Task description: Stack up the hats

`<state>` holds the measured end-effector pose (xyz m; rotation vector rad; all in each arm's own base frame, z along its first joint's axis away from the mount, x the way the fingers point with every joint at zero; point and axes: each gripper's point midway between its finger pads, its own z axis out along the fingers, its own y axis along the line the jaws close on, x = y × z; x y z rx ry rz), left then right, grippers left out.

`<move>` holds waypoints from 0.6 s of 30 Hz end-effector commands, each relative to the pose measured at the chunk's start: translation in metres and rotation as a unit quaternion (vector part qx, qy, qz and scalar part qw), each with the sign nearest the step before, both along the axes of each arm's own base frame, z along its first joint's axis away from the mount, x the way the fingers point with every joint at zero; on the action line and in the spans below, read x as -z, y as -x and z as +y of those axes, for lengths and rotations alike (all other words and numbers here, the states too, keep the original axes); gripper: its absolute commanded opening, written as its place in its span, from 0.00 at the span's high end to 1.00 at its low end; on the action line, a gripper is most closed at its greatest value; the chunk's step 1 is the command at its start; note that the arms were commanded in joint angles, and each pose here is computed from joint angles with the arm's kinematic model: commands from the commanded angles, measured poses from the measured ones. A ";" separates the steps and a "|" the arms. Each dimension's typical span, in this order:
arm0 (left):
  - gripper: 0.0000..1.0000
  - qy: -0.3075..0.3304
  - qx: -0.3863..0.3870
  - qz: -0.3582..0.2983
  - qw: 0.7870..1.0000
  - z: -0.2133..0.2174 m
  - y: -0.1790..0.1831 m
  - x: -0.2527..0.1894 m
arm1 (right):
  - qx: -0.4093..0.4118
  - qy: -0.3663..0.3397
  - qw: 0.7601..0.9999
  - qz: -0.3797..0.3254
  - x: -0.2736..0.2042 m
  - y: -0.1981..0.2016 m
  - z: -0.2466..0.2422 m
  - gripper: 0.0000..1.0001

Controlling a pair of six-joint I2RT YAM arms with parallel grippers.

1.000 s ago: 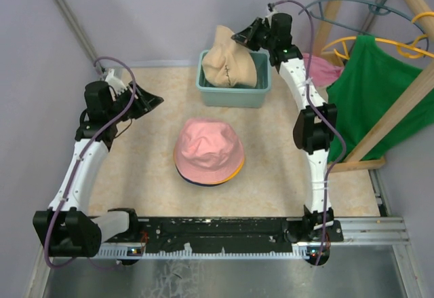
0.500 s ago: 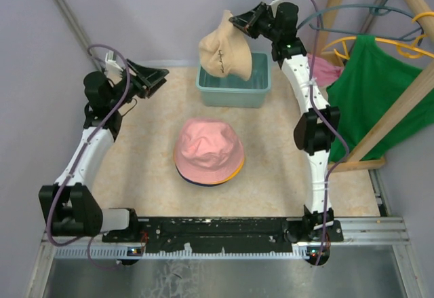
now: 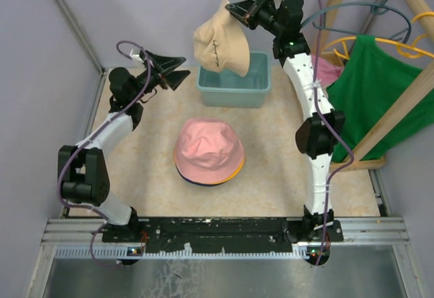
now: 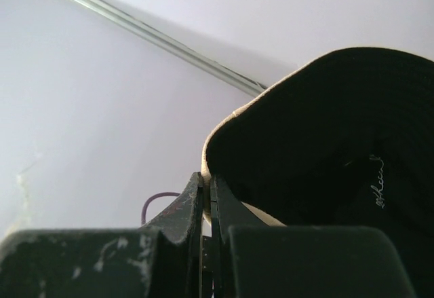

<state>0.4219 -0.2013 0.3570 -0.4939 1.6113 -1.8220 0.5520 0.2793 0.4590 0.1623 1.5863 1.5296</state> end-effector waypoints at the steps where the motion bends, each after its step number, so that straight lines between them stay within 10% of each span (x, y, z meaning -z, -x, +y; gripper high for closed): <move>1: 0.26 0.034 0.017 -0.038 0.999 -0.017 0.000 -0.031 | -0.018 -0.039 0.994 -0.105 -0.098 0.060 -0.004 1.00; 18: 0.24 0.039 0.014 -0.021 0.999 -0.033 -0.006 -0.014 | -0.029 -0.049 0.992 -0.111 -0.117 0.083 -0.004 1.00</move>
